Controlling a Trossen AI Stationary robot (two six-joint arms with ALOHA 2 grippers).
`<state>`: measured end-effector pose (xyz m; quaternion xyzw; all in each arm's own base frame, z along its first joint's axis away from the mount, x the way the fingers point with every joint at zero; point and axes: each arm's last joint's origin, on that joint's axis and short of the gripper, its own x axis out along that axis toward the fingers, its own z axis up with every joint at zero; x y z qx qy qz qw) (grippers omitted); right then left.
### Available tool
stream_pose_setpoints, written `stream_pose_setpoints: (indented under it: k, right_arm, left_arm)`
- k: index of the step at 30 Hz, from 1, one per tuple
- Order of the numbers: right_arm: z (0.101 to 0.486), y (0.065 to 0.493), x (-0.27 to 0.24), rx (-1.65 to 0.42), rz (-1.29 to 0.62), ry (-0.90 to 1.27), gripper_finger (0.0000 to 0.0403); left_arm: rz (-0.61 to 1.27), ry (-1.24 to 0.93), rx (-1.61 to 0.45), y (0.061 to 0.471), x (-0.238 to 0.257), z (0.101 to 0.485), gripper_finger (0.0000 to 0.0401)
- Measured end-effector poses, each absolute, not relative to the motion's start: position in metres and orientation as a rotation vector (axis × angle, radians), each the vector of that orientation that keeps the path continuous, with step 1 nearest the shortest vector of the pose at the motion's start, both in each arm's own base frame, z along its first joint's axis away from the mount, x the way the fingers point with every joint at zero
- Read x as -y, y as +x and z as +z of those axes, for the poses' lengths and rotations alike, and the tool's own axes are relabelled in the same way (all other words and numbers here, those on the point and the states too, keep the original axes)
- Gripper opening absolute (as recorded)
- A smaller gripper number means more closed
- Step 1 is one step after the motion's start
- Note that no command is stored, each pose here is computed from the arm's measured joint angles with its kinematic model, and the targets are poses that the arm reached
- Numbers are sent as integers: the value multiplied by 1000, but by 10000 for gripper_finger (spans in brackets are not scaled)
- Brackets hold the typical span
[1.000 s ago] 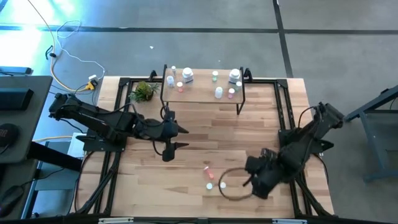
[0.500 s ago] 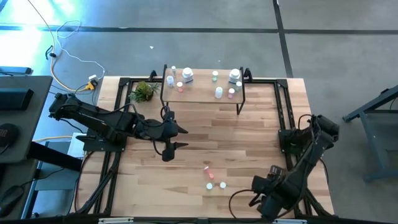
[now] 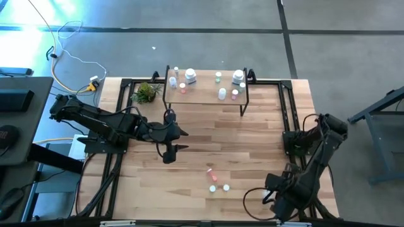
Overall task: Pick and place medicine bottles onto shelf by color
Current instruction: Put the transparent pill bottle on the shelf
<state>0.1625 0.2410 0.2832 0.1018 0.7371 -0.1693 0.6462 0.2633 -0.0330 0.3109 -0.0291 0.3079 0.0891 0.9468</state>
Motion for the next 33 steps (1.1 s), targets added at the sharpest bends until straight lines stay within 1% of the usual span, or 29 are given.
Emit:
stream_pose_setpoints:
  k: [4,7,10,15,24,30,33]
  right_arm:
    - [268,158,-234,-1641,-333,337,216]
    - [264,155,-231,-1588,-266,429,216]
    - [261,155,-229,-1542,-211,469,216]
    - [248,154,-231,-1473,-115,388,216]
    - [221,151,-225,-1461,-94,293,216]
    - [206,153,-228,-1427,-32,352,216]
    - [199,152,-227,-1423,-37,366,216]
  left_arm:
    - [183,-58,-630,263,33,311,225]
    - [183,-58,-631,263,33,311,225]
    - [184,-58,-631,263,33,311,225]
    - [184,-59,-629,263,33,311,225]
    - [187,-73,-623,263,33,311,225]
    - [189,-78,-623,263,33,311,225]
    - [189,-77,-622,263,33,311,225]
